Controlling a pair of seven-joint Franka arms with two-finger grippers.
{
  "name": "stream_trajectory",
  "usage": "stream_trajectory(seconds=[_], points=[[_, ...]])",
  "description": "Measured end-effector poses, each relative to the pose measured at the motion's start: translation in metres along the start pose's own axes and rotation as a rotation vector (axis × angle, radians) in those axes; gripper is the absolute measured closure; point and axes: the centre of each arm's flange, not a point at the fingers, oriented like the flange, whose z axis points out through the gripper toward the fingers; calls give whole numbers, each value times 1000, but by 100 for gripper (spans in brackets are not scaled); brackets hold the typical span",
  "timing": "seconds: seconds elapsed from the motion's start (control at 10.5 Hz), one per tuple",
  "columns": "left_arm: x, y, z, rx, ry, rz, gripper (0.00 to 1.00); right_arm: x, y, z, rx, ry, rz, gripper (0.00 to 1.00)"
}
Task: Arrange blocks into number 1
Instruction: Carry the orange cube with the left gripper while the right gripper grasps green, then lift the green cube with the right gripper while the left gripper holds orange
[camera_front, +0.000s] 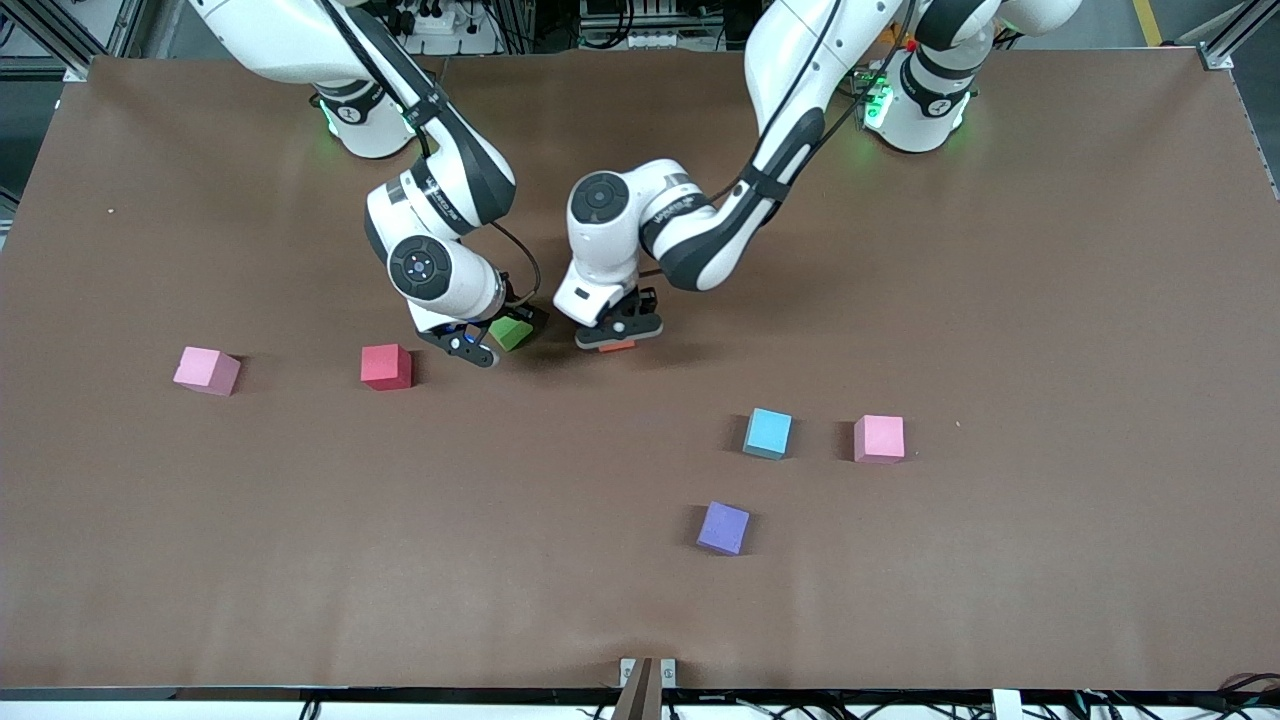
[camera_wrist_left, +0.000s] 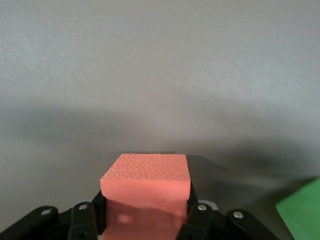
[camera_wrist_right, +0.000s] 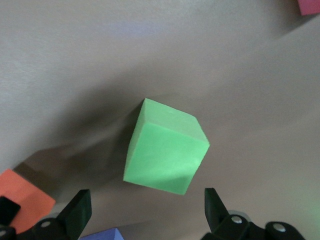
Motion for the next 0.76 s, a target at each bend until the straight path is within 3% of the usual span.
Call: stream_trajectory(seconds=[0.29, 0.67, 0.76], points=[[-29, 12, 2, 12, -8, 87, 43, 6, 9, 11, 16, 12, 18, 0], [-36, 15, 3, 13, -13, 250, 43, 16, 13, 36, 40, 17, 37, 2], [-38, 16, 3, 13, -14, 258, 43, 18, 13, 42, 40, 13, 40, 12]])
